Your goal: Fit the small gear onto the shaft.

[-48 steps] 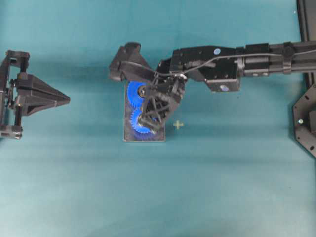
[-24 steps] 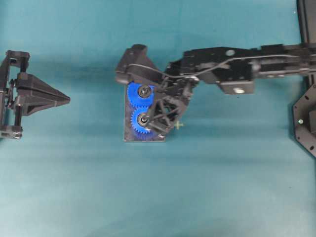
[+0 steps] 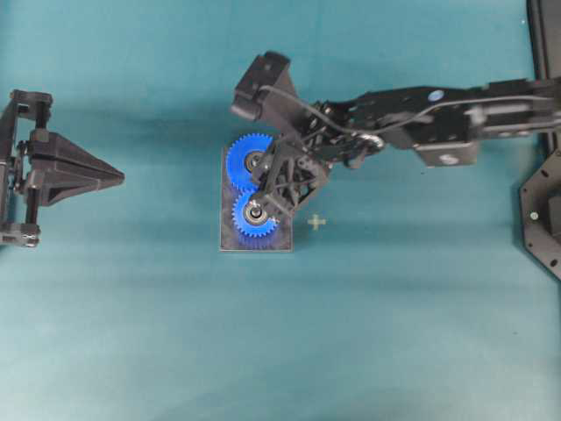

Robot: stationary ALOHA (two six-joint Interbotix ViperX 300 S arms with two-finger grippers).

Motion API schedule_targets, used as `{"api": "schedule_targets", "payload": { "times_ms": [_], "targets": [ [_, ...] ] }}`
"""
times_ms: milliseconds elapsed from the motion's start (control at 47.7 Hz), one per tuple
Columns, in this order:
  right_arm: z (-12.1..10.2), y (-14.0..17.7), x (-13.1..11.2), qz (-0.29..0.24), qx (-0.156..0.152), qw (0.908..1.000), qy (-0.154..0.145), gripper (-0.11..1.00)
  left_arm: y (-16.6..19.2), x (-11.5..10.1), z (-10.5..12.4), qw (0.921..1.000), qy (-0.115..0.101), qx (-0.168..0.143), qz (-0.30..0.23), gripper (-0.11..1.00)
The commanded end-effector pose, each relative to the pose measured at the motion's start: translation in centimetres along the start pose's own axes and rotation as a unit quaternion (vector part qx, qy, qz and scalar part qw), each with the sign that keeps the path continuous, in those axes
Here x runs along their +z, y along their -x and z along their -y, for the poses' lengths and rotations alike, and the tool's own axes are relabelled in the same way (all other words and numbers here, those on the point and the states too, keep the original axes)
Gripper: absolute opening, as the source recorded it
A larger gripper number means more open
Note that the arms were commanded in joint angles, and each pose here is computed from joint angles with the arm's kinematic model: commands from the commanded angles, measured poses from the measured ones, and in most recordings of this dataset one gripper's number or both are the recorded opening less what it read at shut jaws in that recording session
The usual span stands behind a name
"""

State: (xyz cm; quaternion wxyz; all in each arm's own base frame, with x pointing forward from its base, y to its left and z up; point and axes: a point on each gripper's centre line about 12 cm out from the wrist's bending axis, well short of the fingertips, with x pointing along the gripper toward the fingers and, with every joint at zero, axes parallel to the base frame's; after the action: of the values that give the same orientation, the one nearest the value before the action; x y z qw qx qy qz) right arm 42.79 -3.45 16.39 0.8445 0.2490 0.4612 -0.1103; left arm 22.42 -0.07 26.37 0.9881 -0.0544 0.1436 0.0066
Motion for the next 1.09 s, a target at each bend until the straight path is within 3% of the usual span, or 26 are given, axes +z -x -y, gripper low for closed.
{"api": "schedule_targets", "payload": {
  "times_ms": [0,272,461,755,922,1069],
  "targets": [
    [-1.0,0.5,0.1,0.006,0.009,0.9999,0.001,-0.02,0.0,0.5,0.1,1.0000,-0.001,-0.002,0.008,0.00],
    [-3.4,0.3,-3.5,-0.048,0.024,0.9985,0.012,-0.02,0.0,0.5,0.1,1.0000,0.000,-0.002,0.008,0.00],
    [-4.5,0.9,-4.8,-0.049,0.043,0.9979,0.003,-0.02,0.0,0.4,0.1,1.0000,0.001,-0.002,0.007,0.00],
    [-2.9,3.4,-2.7,-0.006,0.041,0.9991,-0.007,-0.02,0.1,0.6,0.1,0.9999,0.001,-0.002,0.011,0.00],
    [-0.9,3.7,-0.4,0.039,0.033,0.9984,-0.024,-0.02,0.1,0.6,0.1,0.9999,0.001,-0.002,0.011,0.00],
    [-0.7,3.7,1.7,0.081,0.039,0.9955,-0.030,-0.02,0.1,0.7,0.1,0.9999,0.001,-0.002,0.012,0.00]
  ]
}}
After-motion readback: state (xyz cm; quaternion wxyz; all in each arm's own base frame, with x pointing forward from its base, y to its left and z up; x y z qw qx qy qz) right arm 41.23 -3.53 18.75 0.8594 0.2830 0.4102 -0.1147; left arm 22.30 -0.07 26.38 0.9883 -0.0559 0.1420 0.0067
